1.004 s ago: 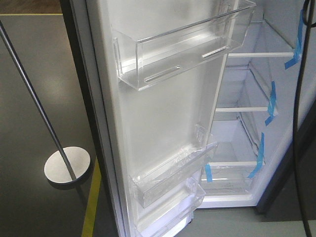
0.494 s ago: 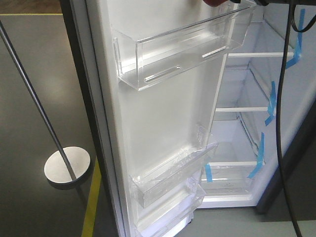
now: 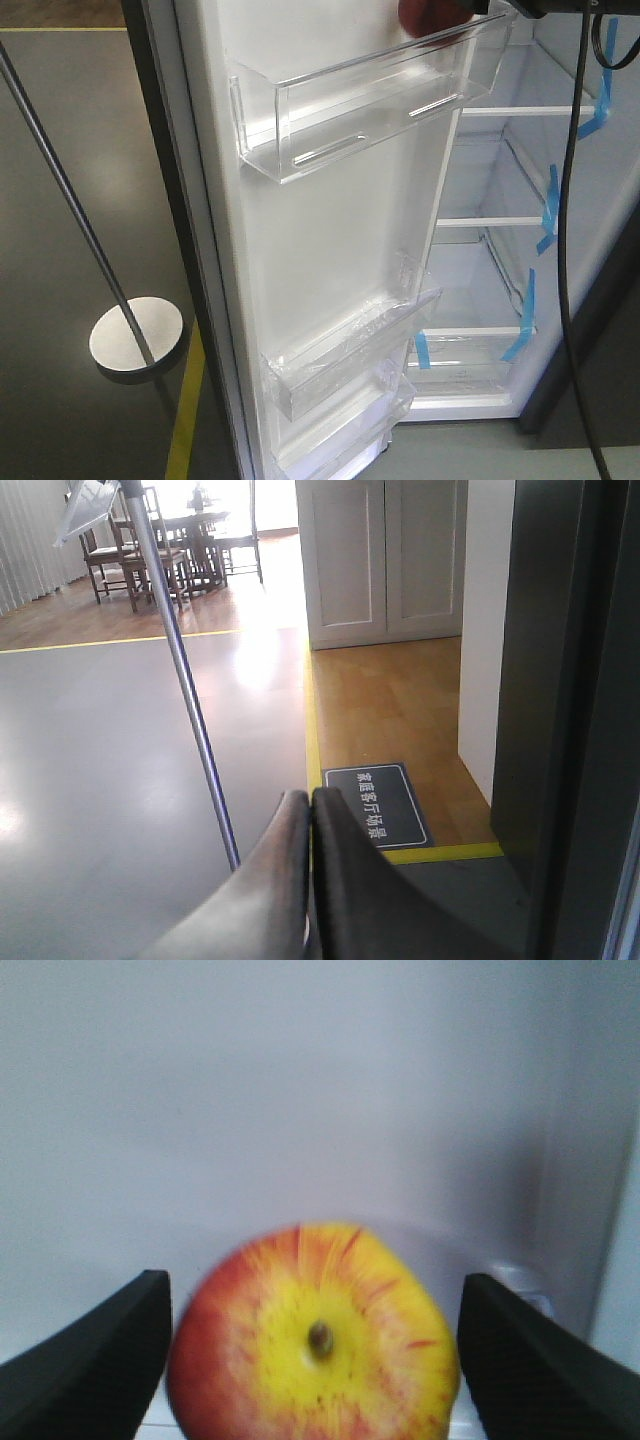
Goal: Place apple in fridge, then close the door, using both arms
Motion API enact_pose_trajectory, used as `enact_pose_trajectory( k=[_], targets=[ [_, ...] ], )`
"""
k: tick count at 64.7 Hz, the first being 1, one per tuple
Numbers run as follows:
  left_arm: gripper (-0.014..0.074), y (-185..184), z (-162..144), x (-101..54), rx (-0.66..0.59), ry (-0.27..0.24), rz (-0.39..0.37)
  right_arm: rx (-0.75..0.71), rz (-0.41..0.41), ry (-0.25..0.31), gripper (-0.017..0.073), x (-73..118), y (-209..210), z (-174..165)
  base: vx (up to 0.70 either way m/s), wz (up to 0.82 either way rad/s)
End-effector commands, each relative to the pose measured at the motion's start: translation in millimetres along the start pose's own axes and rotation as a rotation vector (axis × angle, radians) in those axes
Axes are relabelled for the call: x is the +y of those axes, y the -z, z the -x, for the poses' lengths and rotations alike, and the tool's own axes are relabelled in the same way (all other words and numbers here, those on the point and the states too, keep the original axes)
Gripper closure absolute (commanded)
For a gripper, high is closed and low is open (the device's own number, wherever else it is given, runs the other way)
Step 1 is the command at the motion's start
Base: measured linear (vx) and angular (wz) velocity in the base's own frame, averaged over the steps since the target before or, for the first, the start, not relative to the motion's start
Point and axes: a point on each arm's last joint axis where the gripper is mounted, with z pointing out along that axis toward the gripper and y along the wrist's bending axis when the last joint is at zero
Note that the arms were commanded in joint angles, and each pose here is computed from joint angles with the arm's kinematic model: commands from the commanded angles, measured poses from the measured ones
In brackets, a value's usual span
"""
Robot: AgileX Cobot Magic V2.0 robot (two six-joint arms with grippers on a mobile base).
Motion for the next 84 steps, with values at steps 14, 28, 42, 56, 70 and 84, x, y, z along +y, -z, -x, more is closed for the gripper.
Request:
enact_pose_trajectory(
  k=[14, 28, 42, 56, 70, 84],
  targets=[
    [0.0599, 3, 13, -0.8, -0.107, 0.011, -0.011, -0.107, -0.001, 0.017, -0.0013, 15.1, 16, 26, 0.00, 0.00],
    [0.0599, 3, 13, -0.8, -0.107, 0.011, -0.011, -0.183, 0.006, 0.058, 0.0012, 27.4, 30, 40, 0.00, 0.00],
    [0.0599, 3, 13, -0.8, -0.107, 0.011, -0.011, -0.254, 0.002, 0.128, 0.0228, 58.7, 63, 63, 0.00, 0.00],
    [0.0599, 3, 13, -0.8, -0.107, 0.011, -0.011, -0.263, -0.004, 0.253, 0.0576, 94.5, 100, 76, 0.00, 0.00],
    [0.0599, 3, 13, -0.8, -0.107, 0.011, -0.011, -0.216, -0.033, 0.303, 0.0564, 127.3, 135, 74, 0.00, 0.00],
    [0.0599, 3, 13, -0.8, -0.107, 0.011, -0.011, -0.187, -0.111, 0.322, 0.0564, 149.1, 165, 45, 0.00, 0.00]
  ],
)
